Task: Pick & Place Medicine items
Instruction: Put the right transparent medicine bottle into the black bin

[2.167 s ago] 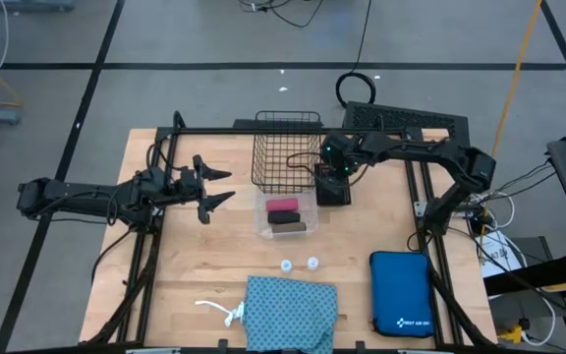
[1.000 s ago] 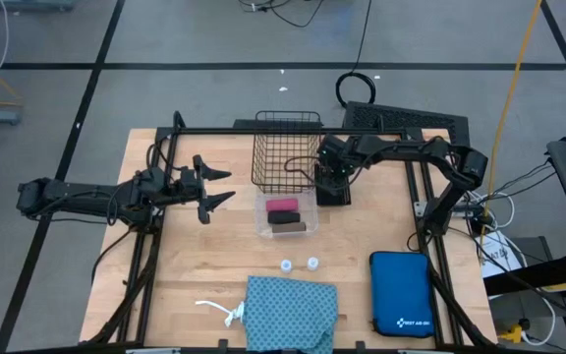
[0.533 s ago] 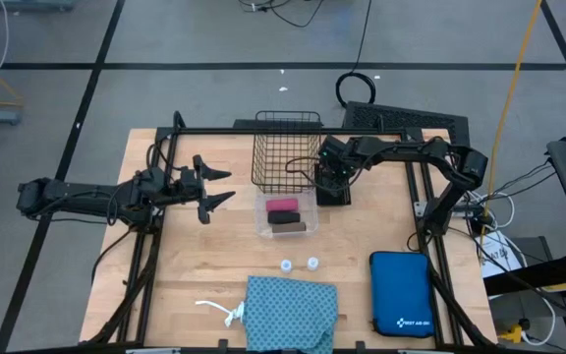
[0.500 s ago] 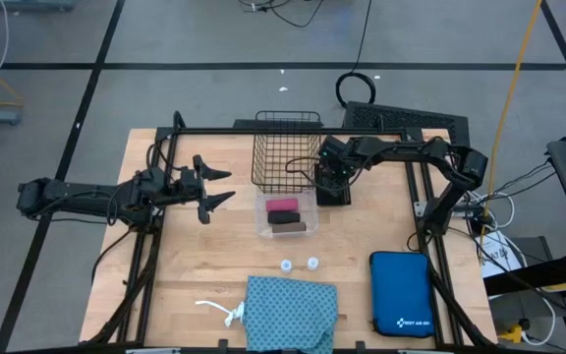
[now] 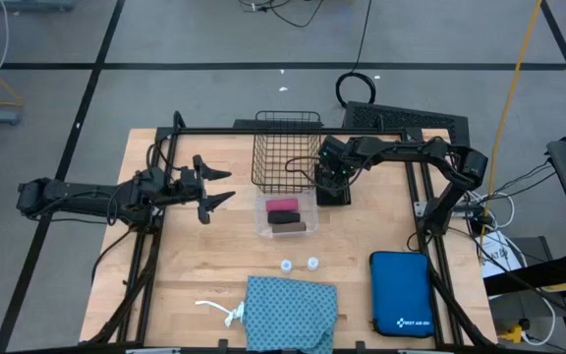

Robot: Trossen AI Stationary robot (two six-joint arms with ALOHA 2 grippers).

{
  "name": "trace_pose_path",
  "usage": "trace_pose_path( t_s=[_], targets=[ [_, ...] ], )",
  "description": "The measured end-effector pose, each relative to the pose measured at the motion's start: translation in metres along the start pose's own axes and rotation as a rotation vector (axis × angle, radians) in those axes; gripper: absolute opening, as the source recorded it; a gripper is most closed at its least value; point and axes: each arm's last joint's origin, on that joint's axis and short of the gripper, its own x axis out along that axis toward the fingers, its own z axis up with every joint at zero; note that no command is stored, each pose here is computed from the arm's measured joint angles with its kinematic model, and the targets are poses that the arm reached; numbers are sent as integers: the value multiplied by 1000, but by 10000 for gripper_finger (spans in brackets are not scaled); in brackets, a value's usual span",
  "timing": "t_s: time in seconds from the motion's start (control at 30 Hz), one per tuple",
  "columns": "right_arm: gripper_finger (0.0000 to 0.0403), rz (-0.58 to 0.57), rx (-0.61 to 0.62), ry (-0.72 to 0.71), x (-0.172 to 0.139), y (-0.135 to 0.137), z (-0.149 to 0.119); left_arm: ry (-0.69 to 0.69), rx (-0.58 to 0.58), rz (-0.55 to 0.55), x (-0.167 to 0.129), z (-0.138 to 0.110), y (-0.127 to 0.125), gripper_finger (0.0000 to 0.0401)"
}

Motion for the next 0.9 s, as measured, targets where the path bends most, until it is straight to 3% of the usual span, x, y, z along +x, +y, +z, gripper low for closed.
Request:
trace_pose_path(
  t_s=[0.47, 0.9],
  targets=[
    [213, -2, -66, -17, -9, -1, -1, -1, 0, -1, 0, 0, 0, 269],
    [212, 15, -55, -213, -69, -4, -7, -1, 0, -1, 0, 0, 0, 269]
  ],
)
